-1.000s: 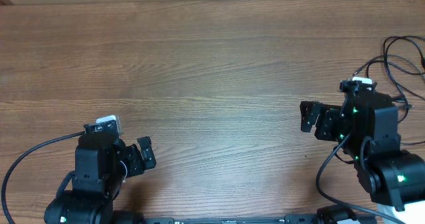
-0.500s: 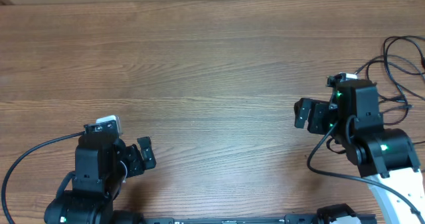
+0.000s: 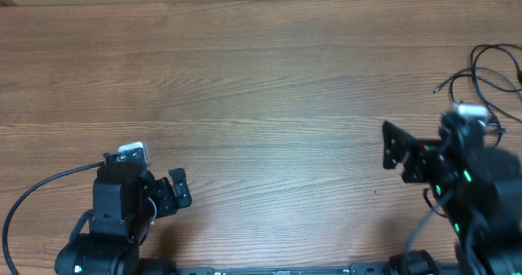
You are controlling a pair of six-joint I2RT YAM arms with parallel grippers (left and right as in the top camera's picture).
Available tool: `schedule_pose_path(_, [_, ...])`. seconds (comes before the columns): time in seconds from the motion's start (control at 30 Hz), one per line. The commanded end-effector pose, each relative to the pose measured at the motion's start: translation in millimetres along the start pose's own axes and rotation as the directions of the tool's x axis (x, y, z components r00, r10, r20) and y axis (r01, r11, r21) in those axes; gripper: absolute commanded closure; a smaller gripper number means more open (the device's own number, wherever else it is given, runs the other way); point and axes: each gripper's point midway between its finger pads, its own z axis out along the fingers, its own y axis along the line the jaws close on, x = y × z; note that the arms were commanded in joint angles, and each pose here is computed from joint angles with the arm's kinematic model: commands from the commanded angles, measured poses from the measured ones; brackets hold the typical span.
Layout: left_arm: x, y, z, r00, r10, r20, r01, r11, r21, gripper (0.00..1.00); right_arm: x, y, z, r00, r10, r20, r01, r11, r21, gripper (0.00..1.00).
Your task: Untangle cables
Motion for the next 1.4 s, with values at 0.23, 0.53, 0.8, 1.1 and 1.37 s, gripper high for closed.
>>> schedule_pose_path(0.23, [1.9,-1.7,0.5,1.0,-0.009,-0.005,0.009,1.0,0.008,0.0,3.3,-2.5,-8.1,0.946,-0.018,0.325,0.037,0.998,-0.053,0.0])
schedule_pose_path(0.53, [1.9,-1.7,0.5,1.0,-0.009,-0.005,0.009,1.0,0.008,0.0,12.9,-4.7,0.8,0.823,0.022,0.567,0.043,0.994,-0.1,0.0])
schedule_pose_path(0.8, [1.9,-1.7,0.5,1.0,-0.009,-0.005,0.009,1.0,0.008,0.0,28.4,-11.9,1.1,0.763,0.037,0.645,0.036,0.994,-0.099,0.0])
schedule_pose_path(1.1, [1.9,-1.7,0.5,1.0,-0.009,-0.005,0.009,1.0,0.008,0.0,40.0,-15.9,14.9,0.735,0.003,0.678,0.062,0.996,-0.071,0.0])
schedule_pose_path(1.37, [1.9,-1.7,0.5,1.0,-0.009,-0.005,0.009,1.0,0.008,0.0,71.2,-20.1,41.8,0.787,-0.047,0.615,0.093,0.995,-0.042,0.0])
